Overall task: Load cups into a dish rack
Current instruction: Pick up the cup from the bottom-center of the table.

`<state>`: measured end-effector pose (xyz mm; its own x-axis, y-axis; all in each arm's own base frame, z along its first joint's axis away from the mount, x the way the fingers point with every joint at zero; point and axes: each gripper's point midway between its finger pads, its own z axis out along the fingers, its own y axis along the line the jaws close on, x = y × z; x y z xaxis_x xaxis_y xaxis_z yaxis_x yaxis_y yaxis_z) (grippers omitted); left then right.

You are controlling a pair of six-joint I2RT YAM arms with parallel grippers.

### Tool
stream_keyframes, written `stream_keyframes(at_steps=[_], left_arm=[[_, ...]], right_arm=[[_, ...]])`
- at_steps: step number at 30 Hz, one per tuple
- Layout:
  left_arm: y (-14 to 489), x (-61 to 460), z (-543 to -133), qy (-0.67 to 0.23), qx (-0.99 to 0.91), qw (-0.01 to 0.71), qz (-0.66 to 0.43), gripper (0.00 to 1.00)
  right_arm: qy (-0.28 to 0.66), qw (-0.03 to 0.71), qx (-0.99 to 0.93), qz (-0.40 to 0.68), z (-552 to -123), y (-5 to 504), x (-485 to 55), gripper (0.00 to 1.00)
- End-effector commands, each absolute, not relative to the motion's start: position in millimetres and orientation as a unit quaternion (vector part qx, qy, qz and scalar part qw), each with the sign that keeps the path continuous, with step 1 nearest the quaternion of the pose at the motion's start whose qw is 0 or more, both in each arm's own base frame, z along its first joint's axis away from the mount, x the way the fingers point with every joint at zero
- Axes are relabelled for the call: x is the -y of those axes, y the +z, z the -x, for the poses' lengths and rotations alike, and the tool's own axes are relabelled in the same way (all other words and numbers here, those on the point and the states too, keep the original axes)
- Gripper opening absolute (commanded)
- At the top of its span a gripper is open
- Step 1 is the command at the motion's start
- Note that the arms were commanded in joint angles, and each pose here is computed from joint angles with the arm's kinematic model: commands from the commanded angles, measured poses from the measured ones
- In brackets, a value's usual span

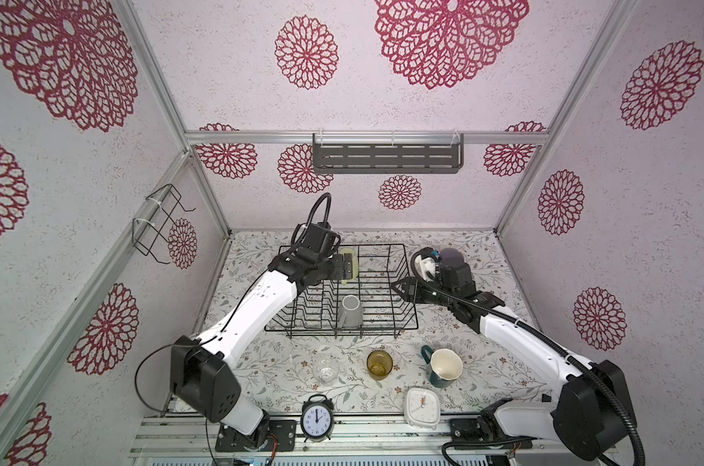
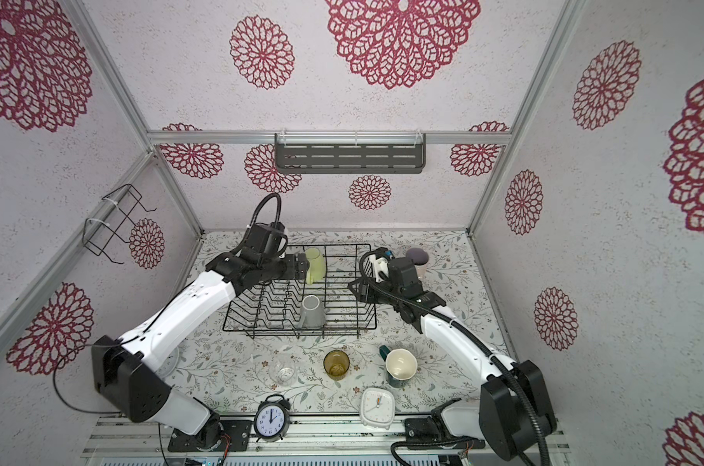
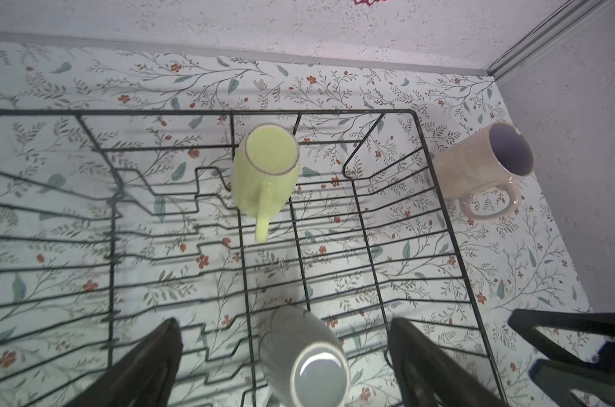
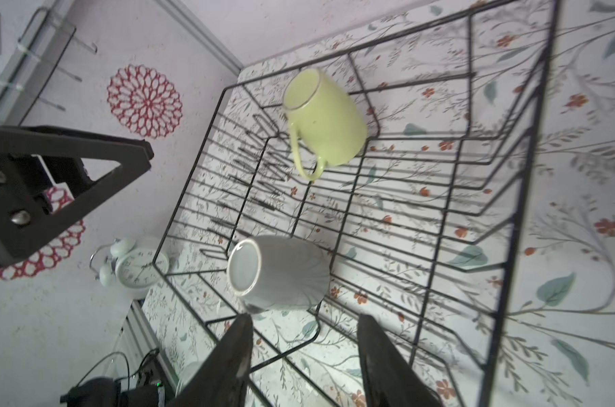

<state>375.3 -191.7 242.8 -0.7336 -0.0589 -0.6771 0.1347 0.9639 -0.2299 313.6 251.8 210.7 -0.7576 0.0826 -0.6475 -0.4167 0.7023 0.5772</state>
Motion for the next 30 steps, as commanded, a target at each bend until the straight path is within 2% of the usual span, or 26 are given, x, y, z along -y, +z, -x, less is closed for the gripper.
stream_keyframes(at_steps=[1,4,7,12,18,25,30], left_arm=[[245,176,-354,-0.139,-0.918,0.371,0.002,0.96],[243,163,-325,-0.151,-0.92,0.362,0.017,0.95],[242,164,-293,-0.204,-0.913,0.351,0.023,0.92],[215,179,-237,-0.249,-0.926,0.284,0.015,0.87],[171,172,-187,-0.162,-0.965,0.205,0.004,0.87],[141,162,-173,-0.097,-0.981,0.171,0.007,0.84],[108,167,-166,-0.062,-0.991,0.119,-0.007,0.84]], right_arm=[[0.358,0.355,-0.848,0.16,-291,228,-270,0.51],[0.349,0.353,-0.843,0.206,-269,226,-289,0.51],[0.332,0.359,-0.844,0.219,-260,218,-291,0.51],[0.289,0.434,-0.839,0.152,-277,234,-262,0.51],[0.292,0.53,-0.789,0.106,-284,275,-239,0.52],[0.299,0.548,-0.775,0.096,-287,283,-238,0.53],[0.308,0.558,-0.764,0.098,-286,288,-238,0.53]])
